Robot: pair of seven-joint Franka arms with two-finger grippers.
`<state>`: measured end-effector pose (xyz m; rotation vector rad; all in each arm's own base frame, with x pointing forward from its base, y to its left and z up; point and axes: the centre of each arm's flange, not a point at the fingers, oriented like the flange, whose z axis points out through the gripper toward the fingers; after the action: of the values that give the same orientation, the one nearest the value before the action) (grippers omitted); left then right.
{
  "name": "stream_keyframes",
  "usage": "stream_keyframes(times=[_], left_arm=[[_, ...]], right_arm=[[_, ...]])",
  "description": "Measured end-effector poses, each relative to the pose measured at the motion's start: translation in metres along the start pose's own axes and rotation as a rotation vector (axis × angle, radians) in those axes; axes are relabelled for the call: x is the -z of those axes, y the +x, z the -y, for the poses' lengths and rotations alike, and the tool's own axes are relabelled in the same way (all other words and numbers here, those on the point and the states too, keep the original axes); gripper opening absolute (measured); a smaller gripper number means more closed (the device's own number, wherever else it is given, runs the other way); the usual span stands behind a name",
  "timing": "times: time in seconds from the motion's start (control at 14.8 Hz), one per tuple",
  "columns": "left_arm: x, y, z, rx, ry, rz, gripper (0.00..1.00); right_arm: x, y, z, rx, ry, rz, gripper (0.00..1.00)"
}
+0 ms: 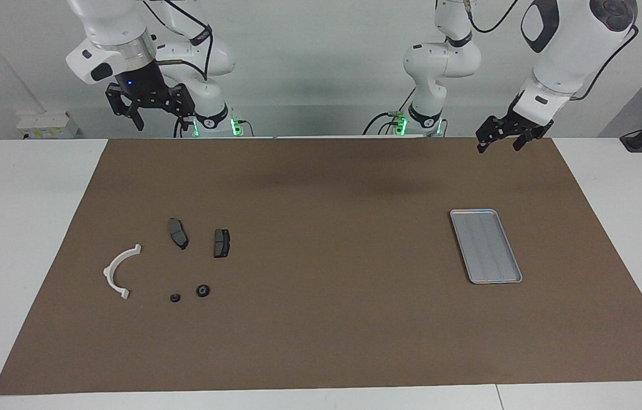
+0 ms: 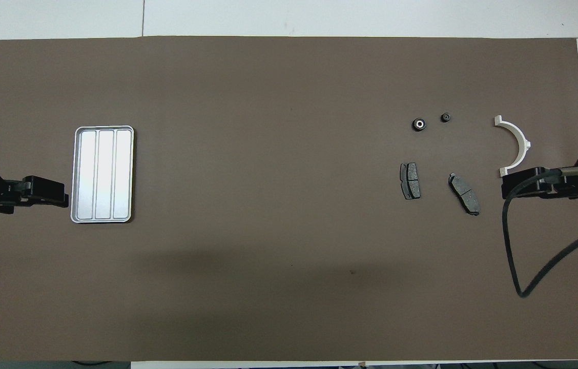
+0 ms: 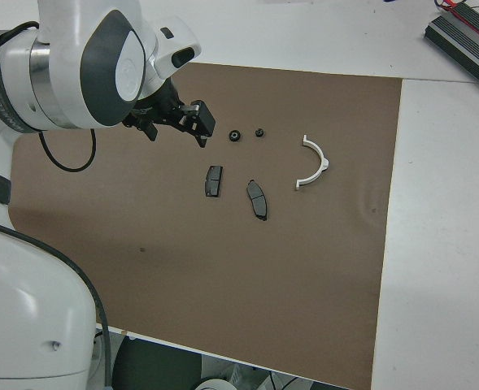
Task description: Pick bearing gear from pile to tray
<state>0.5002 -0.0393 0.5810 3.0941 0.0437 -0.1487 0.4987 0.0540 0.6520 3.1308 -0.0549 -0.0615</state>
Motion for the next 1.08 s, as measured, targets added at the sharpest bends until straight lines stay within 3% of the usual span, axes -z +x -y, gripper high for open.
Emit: stream_keyframes(times=[0.81,1.08], left_arm=[[0.0011,0.0011,-0.0039,-0.007,0.0,-0.014,1.0],[0.001,0.001,-0.0044,-0.008,0.001,-0.014,1.0]], right_arm=[[0.0,0.0,0.0001,0.001,0.0,0.0,1.0],[0.0012,0.0016,0.0007,0.067,0.002,-0.016,1.0]])
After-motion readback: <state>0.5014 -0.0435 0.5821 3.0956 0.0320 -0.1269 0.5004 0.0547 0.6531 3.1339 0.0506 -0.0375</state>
